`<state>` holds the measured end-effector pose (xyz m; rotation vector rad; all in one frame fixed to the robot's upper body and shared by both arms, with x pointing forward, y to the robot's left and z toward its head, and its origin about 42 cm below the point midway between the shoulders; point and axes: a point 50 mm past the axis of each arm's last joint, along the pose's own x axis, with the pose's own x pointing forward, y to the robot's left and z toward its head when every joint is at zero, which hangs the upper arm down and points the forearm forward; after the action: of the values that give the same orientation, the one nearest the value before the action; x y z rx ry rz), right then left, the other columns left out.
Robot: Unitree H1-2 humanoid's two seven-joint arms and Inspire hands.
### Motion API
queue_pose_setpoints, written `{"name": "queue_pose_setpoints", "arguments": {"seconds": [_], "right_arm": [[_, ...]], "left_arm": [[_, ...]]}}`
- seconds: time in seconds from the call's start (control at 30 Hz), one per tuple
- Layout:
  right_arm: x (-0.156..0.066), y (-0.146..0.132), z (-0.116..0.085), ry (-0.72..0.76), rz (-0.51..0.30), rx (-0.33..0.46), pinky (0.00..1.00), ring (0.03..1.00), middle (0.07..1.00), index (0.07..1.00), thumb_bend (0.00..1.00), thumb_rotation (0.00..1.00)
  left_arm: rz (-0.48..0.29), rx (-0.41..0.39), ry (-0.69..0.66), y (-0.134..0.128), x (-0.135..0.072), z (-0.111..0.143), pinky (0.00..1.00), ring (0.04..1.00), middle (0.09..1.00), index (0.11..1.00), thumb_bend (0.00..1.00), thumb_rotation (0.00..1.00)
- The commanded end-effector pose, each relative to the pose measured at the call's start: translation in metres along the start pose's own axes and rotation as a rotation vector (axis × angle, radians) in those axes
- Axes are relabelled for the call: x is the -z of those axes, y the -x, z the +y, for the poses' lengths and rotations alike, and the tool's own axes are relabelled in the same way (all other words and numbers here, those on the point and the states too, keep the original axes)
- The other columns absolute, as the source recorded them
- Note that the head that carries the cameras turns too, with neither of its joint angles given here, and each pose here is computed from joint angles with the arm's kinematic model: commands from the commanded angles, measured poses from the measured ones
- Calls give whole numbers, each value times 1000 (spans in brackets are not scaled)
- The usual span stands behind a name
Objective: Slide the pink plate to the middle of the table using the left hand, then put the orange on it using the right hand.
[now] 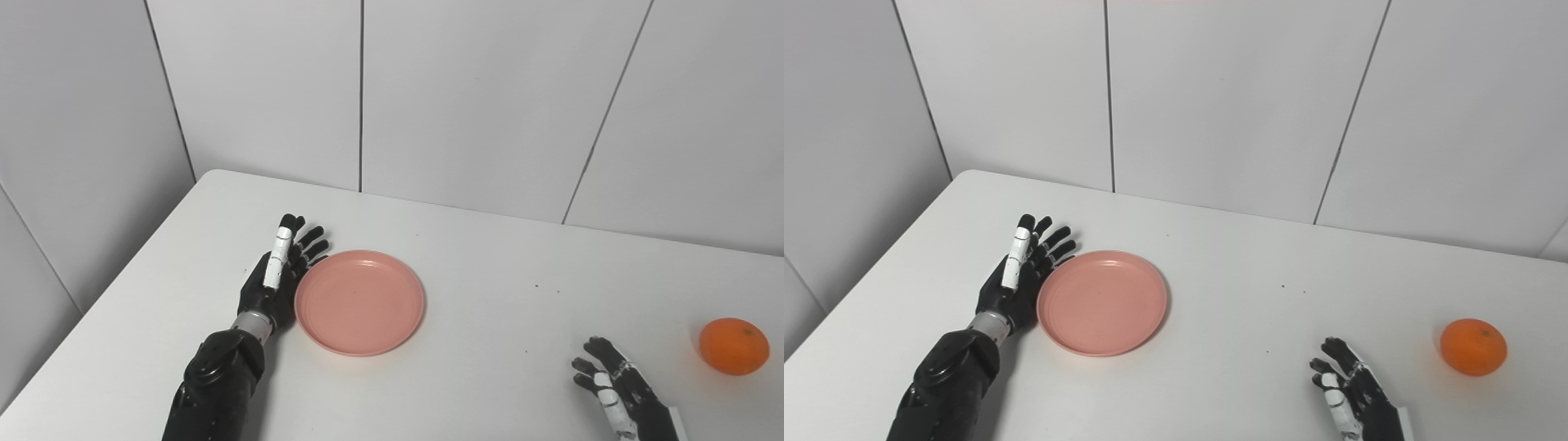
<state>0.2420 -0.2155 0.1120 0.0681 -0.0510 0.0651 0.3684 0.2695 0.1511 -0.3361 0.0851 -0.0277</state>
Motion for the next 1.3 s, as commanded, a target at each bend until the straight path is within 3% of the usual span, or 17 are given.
{"name": "queue_pose_setpoints", "arguments": {"seconds": [0.0, 0.3, 0.93, 1.27], "right_arm": [[9, 9, 11, -20, 81, -20, 769, 770, 837, 789, 683, 607], [0, 10, 22, -10, 80, -16, 746, 758, 832, 787, 696, 608], [-2, 6, 43, 22, 70, -21, 726, 753, 836, 790, 650, 614], [-3, 4, 56, 11, 67, -2, 691, 752, 841, 827, 644, 606]], "left_arm": [[24, -6, 19, 1, 4, -11, 845, 890, 898, 972, 880, 807], [47, 15, 56, 9, 14, -30, 920, 921, 912, 985, 836, 827], [52, 31, 69, 7, 19, -52, 810, 886, 891, 976, 844, 832], [46, 16, 137, 10, 22, -67, 819, 885, 872, 983, 836, 810]]}}
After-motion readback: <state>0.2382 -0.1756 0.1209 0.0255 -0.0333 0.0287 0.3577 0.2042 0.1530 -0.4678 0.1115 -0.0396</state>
